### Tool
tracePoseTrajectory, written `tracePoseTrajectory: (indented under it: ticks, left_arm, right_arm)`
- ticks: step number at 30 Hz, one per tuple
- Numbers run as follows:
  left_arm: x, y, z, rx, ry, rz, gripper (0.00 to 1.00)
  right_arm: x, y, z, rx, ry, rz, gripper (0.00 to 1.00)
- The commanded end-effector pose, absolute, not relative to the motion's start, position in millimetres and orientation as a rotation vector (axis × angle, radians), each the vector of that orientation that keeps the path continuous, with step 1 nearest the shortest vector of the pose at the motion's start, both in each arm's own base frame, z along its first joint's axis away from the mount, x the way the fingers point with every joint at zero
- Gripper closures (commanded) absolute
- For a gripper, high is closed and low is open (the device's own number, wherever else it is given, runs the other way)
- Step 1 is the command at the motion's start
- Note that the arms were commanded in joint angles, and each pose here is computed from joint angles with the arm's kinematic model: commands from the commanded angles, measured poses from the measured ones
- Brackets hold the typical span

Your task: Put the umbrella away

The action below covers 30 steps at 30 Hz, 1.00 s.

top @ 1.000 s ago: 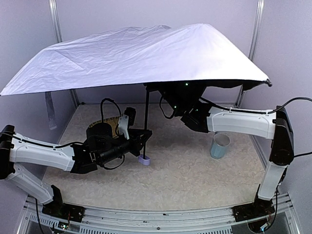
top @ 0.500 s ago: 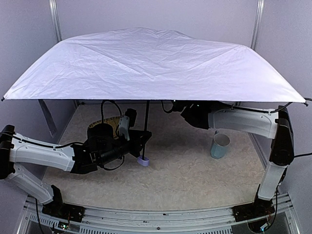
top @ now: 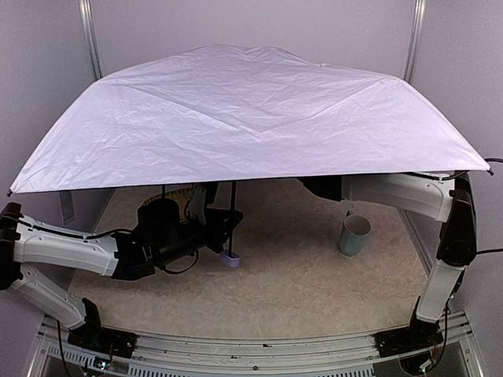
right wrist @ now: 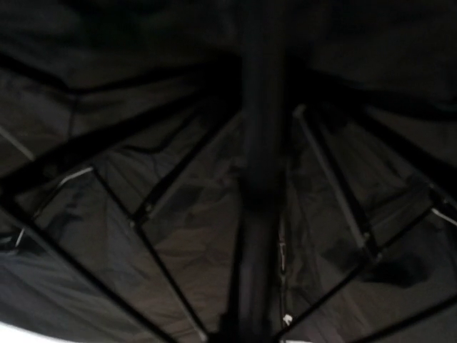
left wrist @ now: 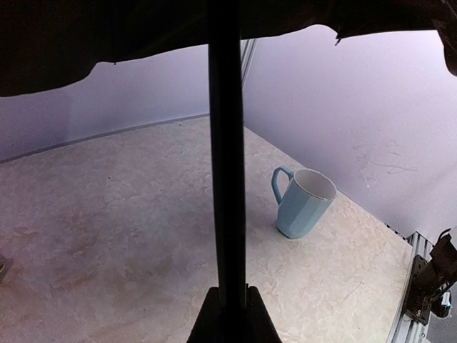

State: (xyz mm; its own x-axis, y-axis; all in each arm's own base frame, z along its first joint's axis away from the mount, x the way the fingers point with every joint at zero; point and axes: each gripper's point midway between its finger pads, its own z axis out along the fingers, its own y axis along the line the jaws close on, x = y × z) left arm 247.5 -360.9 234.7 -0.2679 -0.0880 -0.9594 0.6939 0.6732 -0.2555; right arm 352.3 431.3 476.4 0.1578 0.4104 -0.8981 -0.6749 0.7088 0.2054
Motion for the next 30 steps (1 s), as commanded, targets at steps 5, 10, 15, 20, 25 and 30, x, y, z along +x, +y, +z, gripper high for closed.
tracePoseTrajectory:
  ticks: [5,10,15,20,25,30]
  left_arm:
    - [257.2,-322.4,346.7,0.462,1.332,-0.883,1.00]
    - [253.1,-315.5,405.9,0.503,1.166,-0.828,1.00]
    - [247.1,-305.0,450.4,0.493,1.035,-0.826,1.00]
    - [252.6,-306.9,458.0,0.501,1.019,-0.803,1.00]
    - [251.6,-296.3,468.4,0.483,0.993,-0.799,1.00]
    - [252.3,-294.0,480.1,0.478,0.961,-0.794,1.00]
  right_arm:
    - [299.6,493.2,393.0,-0.812,1.371,0.927,0.91]
    - [277.9,509.0,348.8,-0.947,1.434,0.957,0.92]
    - [271.9,513.4,308.3,-0.981,1.528,0.955,0.93]
    - [270.0,512.7,281.7,-0.990,1.585,0.940,0.94]
    - [270.9,510.1,254.0,-1.011,1.643,0.912,0.96]
    - [267.0,509.6,224.7,-1.036,1.703,0.916,0.95]
